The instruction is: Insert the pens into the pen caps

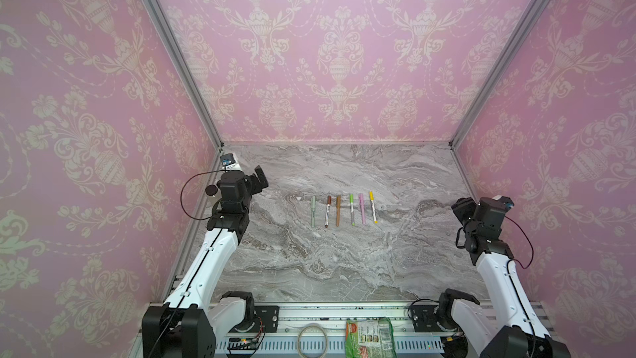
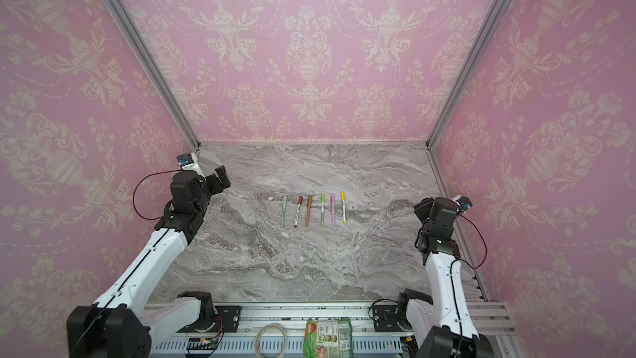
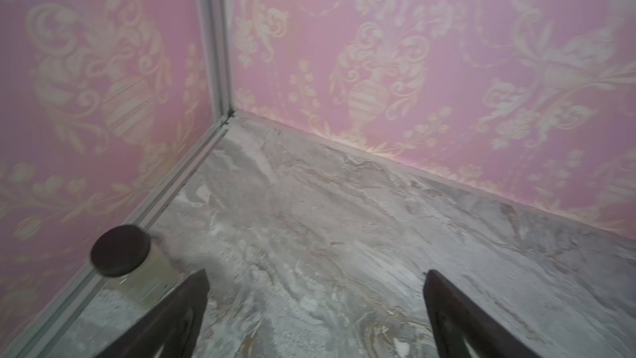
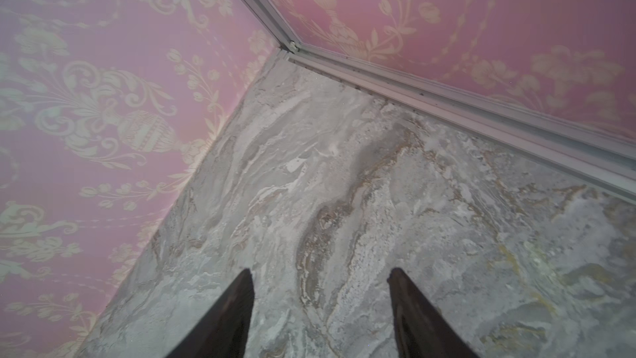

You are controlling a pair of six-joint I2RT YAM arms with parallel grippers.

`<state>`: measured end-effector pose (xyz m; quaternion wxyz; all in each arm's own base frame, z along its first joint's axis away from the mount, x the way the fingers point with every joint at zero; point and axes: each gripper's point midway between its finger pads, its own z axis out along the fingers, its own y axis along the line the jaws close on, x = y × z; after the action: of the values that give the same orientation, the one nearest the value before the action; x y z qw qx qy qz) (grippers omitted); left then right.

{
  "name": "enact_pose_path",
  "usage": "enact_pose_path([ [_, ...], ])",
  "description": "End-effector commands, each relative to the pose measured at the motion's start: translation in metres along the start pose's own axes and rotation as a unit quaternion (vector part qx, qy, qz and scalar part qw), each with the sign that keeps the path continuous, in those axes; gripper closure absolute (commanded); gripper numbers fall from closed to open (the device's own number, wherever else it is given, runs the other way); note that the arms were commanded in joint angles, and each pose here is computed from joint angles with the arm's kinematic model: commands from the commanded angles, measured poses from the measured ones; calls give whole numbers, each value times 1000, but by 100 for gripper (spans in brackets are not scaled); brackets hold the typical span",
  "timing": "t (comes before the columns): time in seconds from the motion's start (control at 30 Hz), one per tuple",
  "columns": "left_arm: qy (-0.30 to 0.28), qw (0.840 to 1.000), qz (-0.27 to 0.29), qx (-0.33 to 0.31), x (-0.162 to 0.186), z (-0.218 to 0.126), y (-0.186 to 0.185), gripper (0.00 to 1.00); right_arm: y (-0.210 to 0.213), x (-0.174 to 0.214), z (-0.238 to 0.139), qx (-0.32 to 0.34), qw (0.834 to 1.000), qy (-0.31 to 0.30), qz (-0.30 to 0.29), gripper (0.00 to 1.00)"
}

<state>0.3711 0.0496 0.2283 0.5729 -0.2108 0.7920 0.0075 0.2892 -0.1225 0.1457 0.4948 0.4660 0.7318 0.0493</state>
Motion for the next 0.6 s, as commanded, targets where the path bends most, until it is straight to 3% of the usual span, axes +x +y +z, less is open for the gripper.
enact_pose_path([
  [0.0,-25,995,-58,-78,14,2,50,1,-18,-2,9,-3,997,-72,-22,36],
  [0.1,-20,993,-32,-115,39,5,72,1,-28,8,14,-17,994,-99,-33,36],
  [0.33,-18,993,9,-113,86,25,83,1,0,25,31,-61,978,-129,-149,36],
  [0.43,11,996,36,-87,105,46,74,1,34,40,39,-115,963,-132,-203,35],
  [0.57,6,997,61,-55,108,59,63,1,81,78,34,-187,923,-111,-316,33],
])
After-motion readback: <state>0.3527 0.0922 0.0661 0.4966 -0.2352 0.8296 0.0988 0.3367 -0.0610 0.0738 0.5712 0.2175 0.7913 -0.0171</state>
